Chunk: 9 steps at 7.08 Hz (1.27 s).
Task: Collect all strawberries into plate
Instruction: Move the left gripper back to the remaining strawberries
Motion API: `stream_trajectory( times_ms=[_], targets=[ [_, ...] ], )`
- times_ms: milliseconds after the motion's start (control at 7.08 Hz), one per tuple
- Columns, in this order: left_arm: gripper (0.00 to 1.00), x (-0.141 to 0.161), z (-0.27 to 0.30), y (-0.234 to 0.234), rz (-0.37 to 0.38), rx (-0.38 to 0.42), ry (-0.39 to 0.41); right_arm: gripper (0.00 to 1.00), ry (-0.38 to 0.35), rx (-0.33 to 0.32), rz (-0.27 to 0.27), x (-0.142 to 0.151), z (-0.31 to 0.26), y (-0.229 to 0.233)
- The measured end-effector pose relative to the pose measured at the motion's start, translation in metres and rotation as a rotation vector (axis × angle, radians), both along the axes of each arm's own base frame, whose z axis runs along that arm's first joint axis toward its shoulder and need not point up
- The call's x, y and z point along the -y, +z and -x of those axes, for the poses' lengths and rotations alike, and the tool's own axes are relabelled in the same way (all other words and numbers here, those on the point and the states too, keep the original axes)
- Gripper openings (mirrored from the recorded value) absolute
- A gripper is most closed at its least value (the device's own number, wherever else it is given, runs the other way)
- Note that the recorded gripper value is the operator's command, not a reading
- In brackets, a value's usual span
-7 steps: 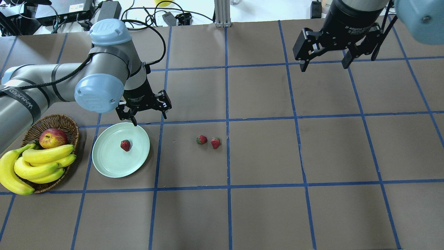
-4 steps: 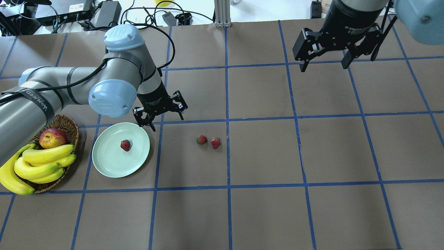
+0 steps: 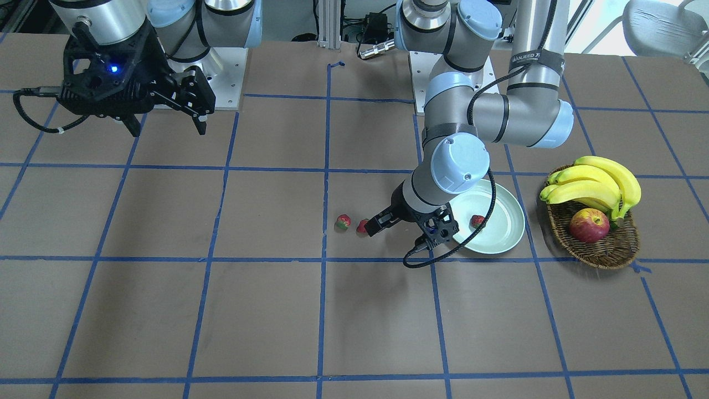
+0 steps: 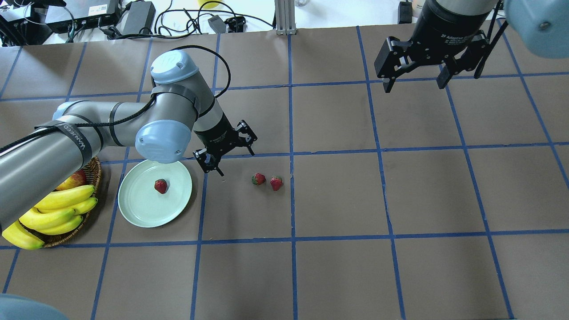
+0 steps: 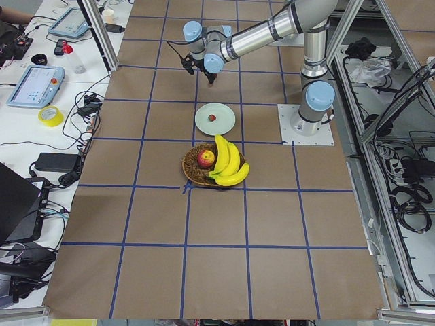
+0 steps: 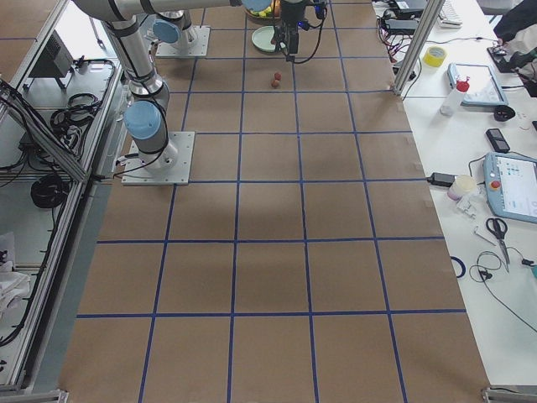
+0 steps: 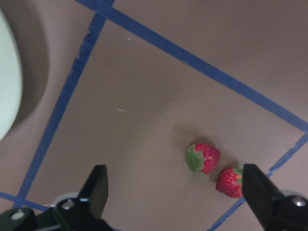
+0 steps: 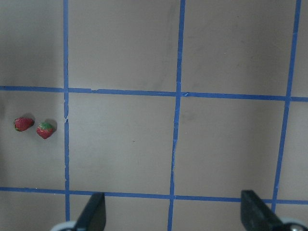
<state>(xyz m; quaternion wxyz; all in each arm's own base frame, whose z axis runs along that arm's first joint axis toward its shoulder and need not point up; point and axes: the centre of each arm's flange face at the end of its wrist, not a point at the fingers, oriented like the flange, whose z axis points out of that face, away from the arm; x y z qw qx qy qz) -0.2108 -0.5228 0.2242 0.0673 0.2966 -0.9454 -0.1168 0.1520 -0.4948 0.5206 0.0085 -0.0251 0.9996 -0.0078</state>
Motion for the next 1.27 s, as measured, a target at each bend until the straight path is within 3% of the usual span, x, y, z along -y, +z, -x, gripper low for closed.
stream_trajectory(
  times_ms=[706, 989, 1130, 1271],
  targets=[
    [1.00, -0.007, 0.021, -0.047, -0.076, 0.020, 0.077, 1.00, 0.000, 0.004, 0.000, 0.000, 0.000, 0.000],
    [0.94, -0.008, 0.024, -0.056, -0.096, 0.021, 0.089, 1.00, 0.000, 0.005, 0.000, 0.000, 0.000, 0.000],
    [0.83, -0.010, 0.028, -0.058, -0.104, 0.011, 0.092, 1.00, 0.000, 0.005, 0.000, 0.000, 0.000, 0.000],
    [0.57, -0.011, 0.029, -0.059, -0.110, 0.002, 0.093, 1.00, 0.000, 0.005, 0.000, 0.000, 0.000, 0.000]
  ],
)
